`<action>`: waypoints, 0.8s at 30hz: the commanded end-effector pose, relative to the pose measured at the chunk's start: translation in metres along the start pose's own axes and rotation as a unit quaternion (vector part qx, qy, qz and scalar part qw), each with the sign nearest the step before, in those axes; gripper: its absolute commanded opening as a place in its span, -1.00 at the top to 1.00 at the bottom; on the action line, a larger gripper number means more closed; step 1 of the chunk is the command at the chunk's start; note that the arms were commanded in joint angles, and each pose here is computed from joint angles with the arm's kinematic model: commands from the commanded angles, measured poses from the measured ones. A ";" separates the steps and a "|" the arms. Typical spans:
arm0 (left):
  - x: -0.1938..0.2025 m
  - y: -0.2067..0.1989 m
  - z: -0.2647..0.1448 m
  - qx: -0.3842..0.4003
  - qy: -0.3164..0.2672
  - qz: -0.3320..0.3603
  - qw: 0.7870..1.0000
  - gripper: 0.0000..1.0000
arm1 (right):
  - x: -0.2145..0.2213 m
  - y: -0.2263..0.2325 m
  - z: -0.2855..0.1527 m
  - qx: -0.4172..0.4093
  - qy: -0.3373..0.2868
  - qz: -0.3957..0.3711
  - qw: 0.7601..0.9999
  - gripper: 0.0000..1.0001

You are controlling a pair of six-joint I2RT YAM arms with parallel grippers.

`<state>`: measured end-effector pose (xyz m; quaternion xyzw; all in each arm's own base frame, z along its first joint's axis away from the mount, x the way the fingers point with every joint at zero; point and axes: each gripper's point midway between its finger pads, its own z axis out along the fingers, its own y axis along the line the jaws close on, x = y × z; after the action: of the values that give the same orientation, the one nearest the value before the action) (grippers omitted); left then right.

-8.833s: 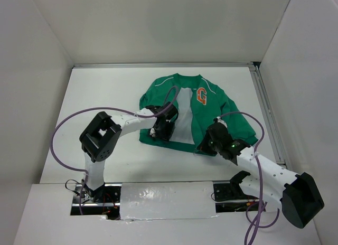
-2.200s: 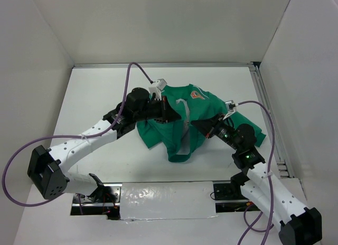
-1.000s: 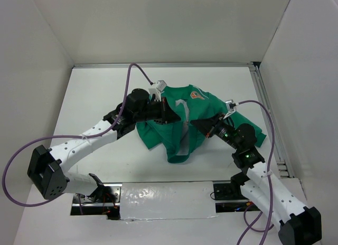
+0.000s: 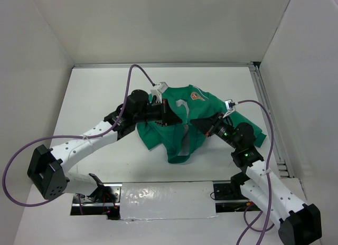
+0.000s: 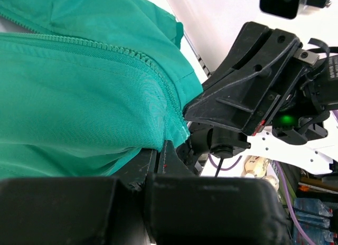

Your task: Zip up the jacket

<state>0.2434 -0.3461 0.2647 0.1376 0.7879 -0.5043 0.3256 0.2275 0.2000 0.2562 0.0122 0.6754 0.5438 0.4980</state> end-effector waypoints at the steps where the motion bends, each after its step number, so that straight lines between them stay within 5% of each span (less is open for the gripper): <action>1: -0.012 -0.018 -0.007 0.034 -0.026 0.016 0.999 1.00 | -0.016 0.015 0.002 -0.020 -0.017 -0.010 1.000 1.00; 24: -0.020 -0.004 -0.011 -0.009 -0.054 0.019 0.998 1.00 | -0.009 0.026 -0.005 -0.030 0.005 0.014 0.999 1.00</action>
<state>0.2512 -0.3361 0.2660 0.1159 0.7910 -0.4846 0.3549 0.2183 0.2018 0.2452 0.0216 0.6984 0.5482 0.4597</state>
